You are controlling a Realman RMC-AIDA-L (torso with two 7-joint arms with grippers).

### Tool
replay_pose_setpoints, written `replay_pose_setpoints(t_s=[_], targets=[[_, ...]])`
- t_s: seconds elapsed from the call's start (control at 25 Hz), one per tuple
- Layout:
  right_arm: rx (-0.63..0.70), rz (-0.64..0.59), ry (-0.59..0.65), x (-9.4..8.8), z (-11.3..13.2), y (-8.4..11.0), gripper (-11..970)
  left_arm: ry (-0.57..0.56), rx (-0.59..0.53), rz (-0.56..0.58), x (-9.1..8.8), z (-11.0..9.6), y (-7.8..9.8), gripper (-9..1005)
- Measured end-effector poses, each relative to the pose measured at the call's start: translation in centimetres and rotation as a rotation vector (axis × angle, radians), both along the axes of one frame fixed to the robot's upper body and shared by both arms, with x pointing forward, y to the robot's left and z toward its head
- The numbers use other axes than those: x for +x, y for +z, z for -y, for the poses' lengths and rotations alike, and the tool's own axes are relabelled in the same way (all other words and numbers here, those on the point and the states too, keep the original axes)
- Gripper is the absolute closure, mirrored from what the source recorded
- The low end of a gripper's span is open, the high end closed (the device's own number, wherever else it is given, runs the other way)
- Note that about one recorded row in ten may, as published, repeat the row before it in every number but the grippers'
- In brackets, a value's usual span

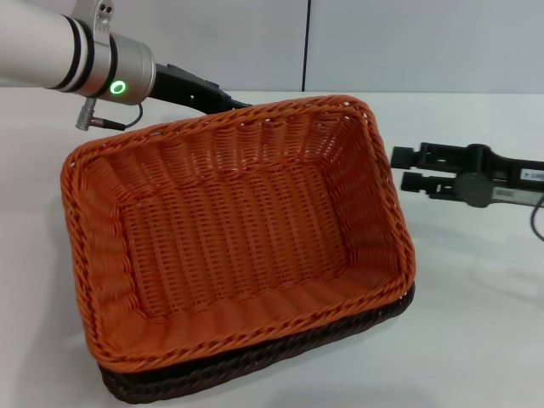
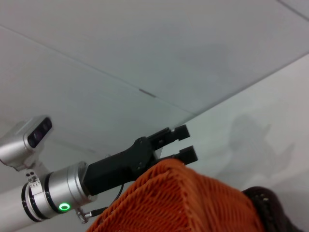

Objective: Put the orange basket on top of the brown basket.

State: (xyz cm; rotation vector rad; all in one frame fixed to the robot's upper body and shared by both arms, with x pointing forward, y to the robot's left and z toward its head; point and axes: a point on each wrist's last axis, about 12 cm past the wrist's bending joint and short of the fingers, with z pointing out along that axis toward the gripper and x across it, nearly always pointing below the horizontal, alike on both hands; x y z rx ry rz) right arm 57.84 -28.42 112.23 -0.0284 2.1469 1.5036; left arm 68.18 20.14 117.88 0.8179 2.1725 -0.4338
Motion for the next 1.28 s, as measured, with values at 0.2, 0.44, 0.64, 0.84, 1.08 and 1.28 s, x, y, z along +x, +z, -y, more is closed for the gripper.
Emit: replay_pose_setpoints(t_s=[0.2, 0.44, 0.64, 0.84, 1.08, 1.28], targets=[[0.03, 0.105, -0.09, -0.7, 2.5, 0.2, 244, 0.005, -0.007, 0.007, 0.0, -0.1, 0.2, 137], [0.066, 0.375, -0.27, -2.0, 5.9, 0.6, 237, 0.059, -0.056, 0.055, 0.3, -1.0, 0.7, 137], [0.034, 0.616, -0.4, -2.7, 6.9, 0.2, 238, 0.17, -0.184, 0.17, 1.0, -2.7, 1.5, 137], [-0.091, 0.775, -0.52, -2.2, 6.9, -0.6, 238, 0.309, -0.452, 0.35, 0.5, -5.8, 1.6, 137], [-0.291, 1.003, -0.828, -2.5, 7.9, -1.5, 239, 0.3, -0.779, 0.575, -3.5, -9.4, 0.4, 137], [-0.371, 1.069, -1.054, -3.0, 9.1, -1.8, 240, 0.333, -0.884, 0.656, -5.3, -11.0, -0.4, 137]])
